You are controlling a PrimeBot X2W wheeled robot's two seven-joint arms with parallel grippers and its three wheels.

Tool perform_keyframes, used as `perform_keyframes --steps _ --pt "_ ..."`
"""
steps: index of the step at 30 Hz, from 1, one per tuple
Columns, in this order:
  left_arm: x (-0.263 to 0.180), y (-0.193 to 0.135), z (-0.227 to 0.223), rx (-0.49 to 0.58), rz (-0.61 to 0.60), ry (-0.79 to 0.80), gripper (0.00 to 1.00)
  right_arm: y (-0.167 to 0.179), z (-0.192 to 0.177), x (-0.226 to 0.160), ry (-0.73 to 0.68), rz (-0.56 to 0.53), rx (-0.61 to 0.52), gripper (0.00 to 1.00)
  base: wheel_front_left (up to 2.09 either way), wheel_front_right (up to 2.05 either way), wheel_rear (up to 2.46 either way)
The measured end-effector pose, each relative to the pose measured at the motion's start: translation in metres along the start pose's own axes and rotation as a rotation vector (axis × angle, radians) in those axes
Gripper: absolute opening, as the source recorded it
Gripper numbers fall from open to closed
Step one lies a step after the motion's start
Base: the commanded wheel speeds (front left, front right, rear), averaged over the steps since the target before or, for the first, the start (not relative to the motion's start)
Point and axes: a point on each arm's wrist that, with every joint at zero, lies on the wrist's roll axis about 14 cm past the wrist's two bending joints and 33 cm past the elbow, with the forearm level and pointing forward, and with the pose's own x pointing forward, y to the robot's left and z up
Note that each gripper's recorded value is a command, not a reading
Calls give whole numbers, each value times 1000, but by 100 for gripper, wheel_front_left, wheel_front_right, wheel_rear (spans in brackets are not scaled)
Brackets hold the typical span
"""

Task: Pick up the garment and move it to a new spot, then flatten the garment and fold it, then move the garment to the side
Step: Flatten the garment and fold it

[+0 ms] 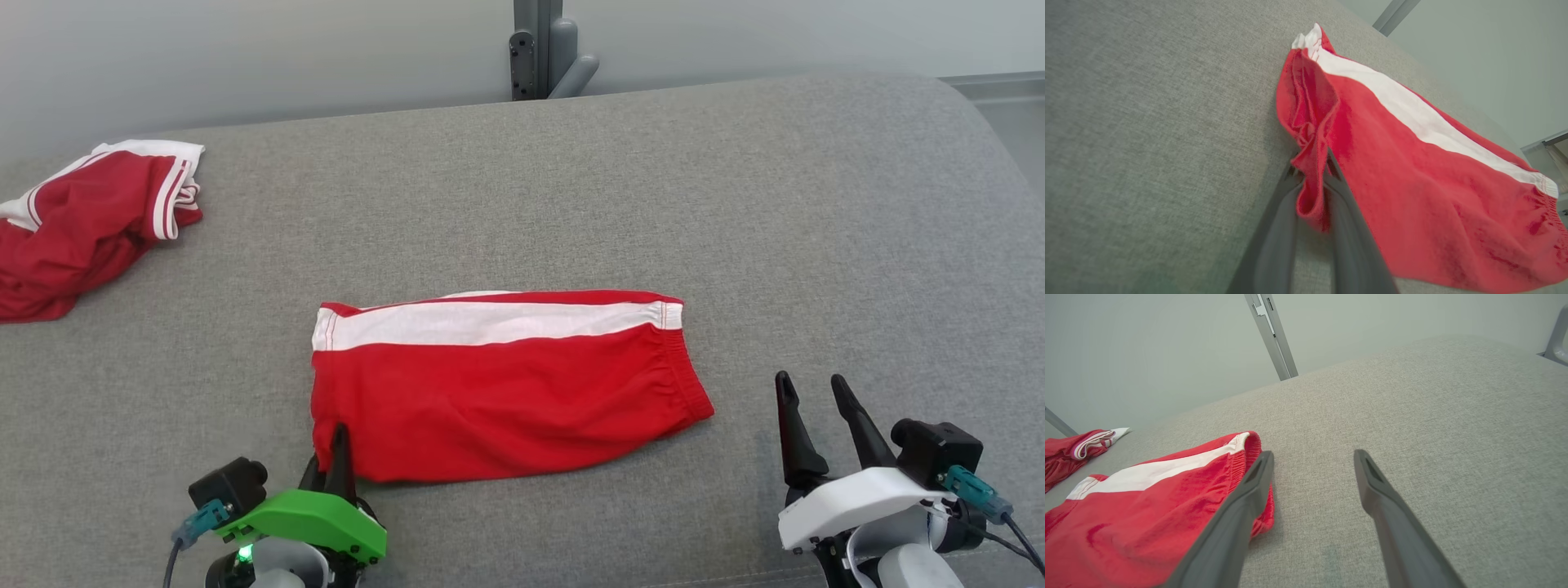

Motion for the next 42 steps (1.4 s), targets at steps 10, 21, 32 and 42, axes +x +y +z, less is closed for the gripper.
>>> perform_keyframes --steps 10,21,32,42 --pt "-7 -6 46 119 -39 -149 100 5 0 0 11 14 -3 100 0 0 0" --pt "-34 -6 73 232 -44 -265 100 35 -20 6 131 100 10 100 0 0 0" --pt "-47 10 76 204 16 -293 100 40 -70 22 363 108 22 100 0 0 0" --pt "-48 24 76 200 59 -291 100 50 -93 32 445 107 130 33 0 0 0"
